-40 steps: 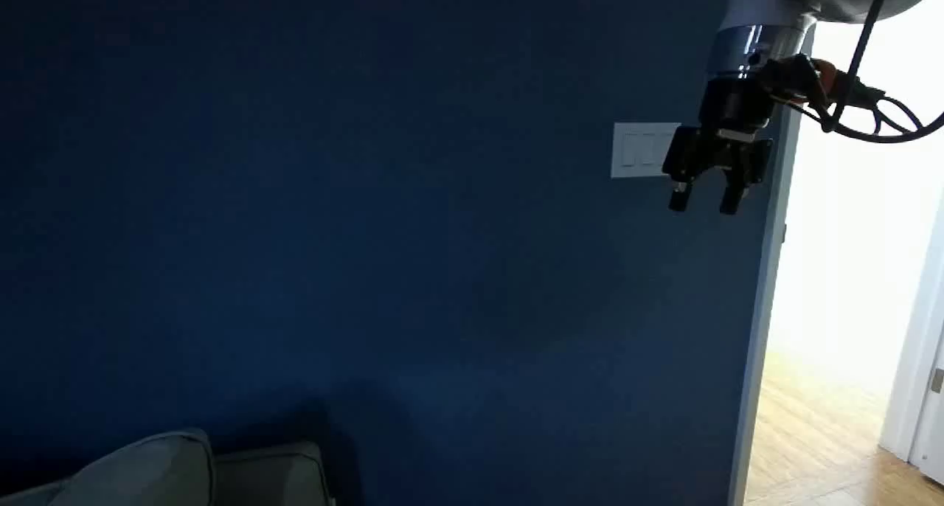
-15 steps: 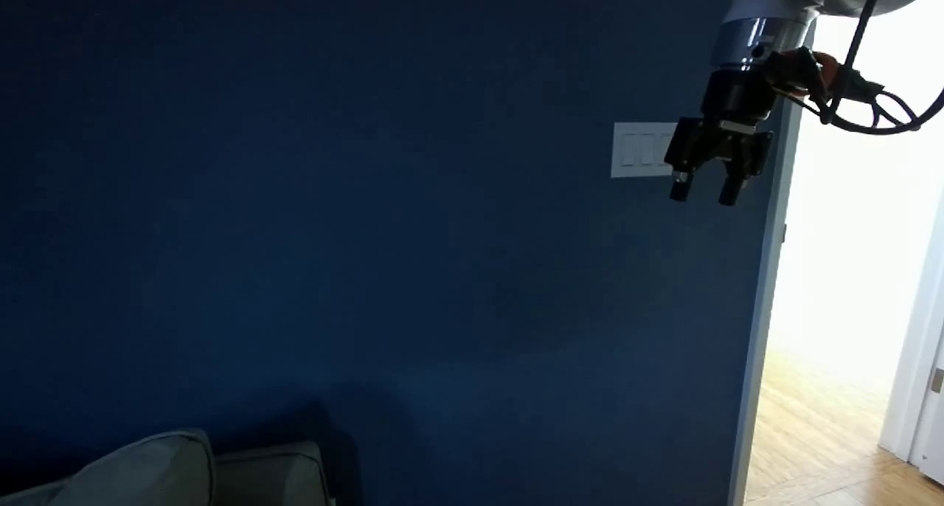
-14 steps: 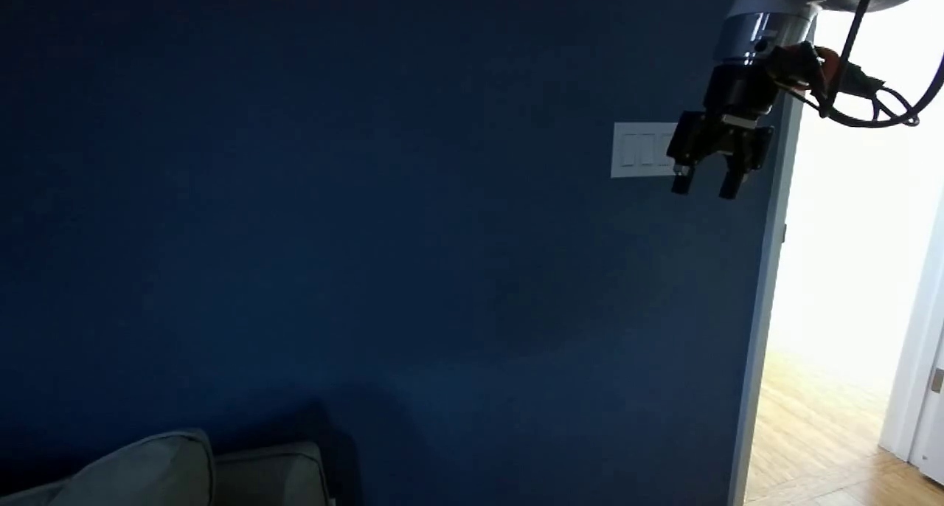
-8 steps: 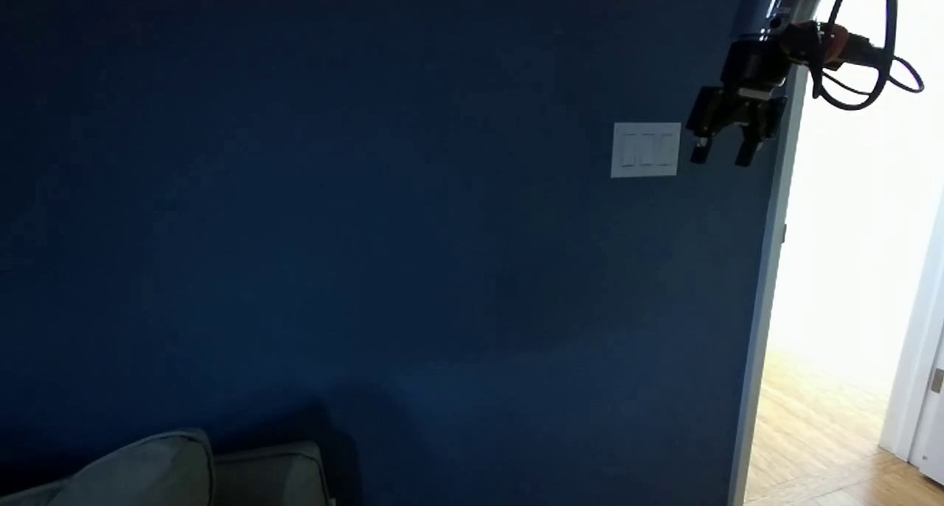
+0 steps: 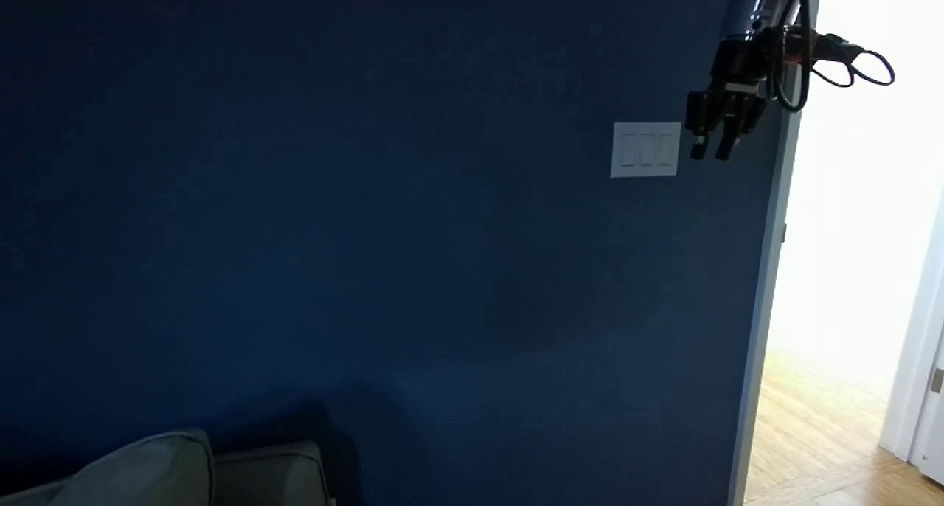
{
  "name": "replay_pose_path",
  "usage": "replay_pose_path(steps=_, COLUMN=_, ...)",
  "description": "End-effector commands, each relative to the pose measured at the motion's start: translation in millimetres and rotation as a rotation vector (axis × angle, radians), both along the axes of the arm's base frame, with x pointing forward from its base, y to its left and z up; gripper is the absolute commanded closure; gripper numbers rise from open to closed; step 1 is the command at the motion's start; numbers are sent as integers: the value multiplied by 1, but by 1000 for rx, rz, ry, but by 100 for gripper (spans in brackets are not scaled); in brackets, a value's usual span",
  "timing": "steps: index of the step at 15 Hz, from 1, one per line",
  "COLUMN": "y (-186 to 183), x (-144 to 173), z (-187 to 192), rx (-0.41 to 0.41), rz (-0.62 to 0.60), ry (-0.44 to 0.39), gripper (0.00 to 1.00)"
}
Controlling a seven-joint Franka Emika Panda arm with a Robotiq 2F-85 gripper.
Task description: Flip the middle and left light switch on the wall
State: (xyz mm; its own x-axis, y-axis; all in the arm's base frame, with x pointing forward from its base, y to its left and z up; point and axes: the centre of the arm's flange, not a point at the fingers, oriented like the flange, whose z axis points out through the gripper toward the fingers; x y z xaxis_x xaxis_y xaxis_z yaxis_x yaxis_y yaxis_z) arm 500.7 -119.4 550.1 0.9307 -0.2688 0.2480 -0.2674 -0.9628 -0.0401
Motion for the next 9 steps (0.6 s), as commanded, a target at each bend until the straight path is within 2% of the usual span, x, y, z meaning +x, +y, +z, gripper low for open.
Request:
replay_pose_path(steps=1, y=-19, x=38, z=7, rx=-43, rz=-51, ry=-47, gripper=78)
replay_pose_path(steps=4, y=-28, x=57, z=6, rx=-58, rz=-96, ry=-107, gripper=98)
replay_pose_path(steps=9, y=-35, x=90, z=-6, rx=-96, rz=-170, ry=-250, gripper=100)
